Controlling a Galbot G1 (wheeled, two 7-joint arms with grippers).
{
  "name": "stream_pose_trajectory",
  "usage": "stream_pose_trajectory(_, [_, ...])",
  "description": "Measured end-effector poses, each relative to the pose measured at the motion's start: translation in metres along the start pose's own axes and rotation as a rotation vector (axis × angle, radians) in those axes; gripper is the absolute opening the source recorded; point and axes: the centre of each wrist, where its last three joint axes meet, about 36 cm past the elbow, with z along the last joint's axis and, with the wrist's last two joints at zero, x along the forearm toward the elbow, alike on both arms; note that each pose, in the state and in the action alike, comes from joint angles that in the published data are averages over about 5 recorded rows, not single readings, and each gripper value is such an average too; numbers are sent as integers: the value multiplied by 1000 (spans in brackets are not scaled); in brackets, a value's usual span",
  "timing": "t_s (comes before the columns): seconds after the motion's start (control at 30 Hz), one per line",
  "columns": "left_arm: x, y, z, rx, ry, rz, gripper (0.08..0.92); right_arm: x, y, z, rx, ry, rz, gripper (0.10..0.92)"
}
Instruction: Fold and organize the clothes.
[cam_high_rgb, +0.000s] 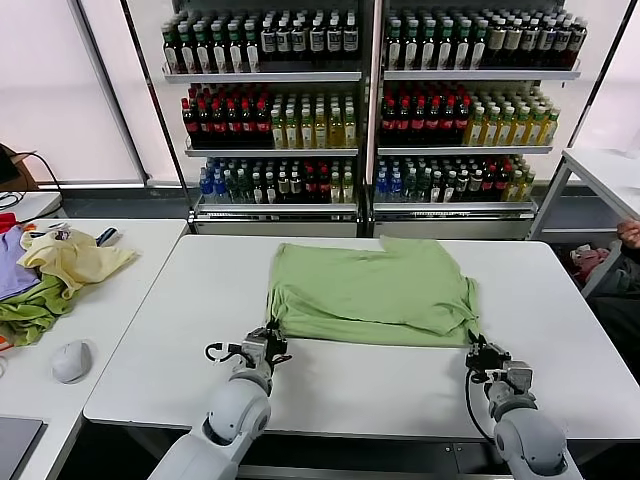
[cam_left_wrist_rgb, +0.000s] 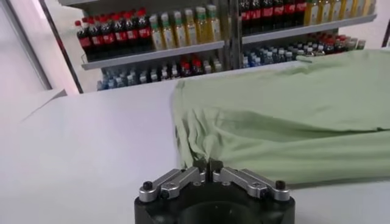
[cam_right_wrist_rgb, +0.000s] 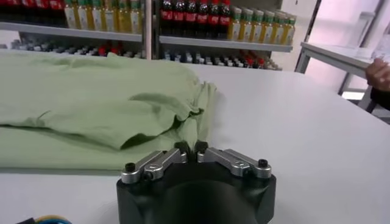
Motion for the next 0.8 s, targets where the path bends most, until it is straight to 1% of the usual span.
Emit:
stream_pose_trajectory(0.27, [49, 6, 10, 36, -13, 14, 101, 48, 9, 4, 29, -2, 1, 158])
stream_pose_trajectory(0.5, [94, 11, 26, 52, 1, 14, 101, 82, 14, 4, 71, 12, -5, 158])
stream_pose_trajectory(0.57, [105, 12, 30, 53, 9, 12, 101, 88, 15, 2, 81, 6, -8, 173])
stream_pose_trajectory(0.67, [120, 15, 35, 50, 20, 7, 114, 94, 18, -2, 89, -16, -7, 230])
stream_pose_trajectory(0.73, [129, 17, 36, 47, 23, 4, 151, 97, 19, -7, 91, -39, -6, 282])
stream_pose_trajectory(0.8, [137, 20, 35, 45, 17, 1, 210, 98, 19, -11, 92, -60, -5, 342])
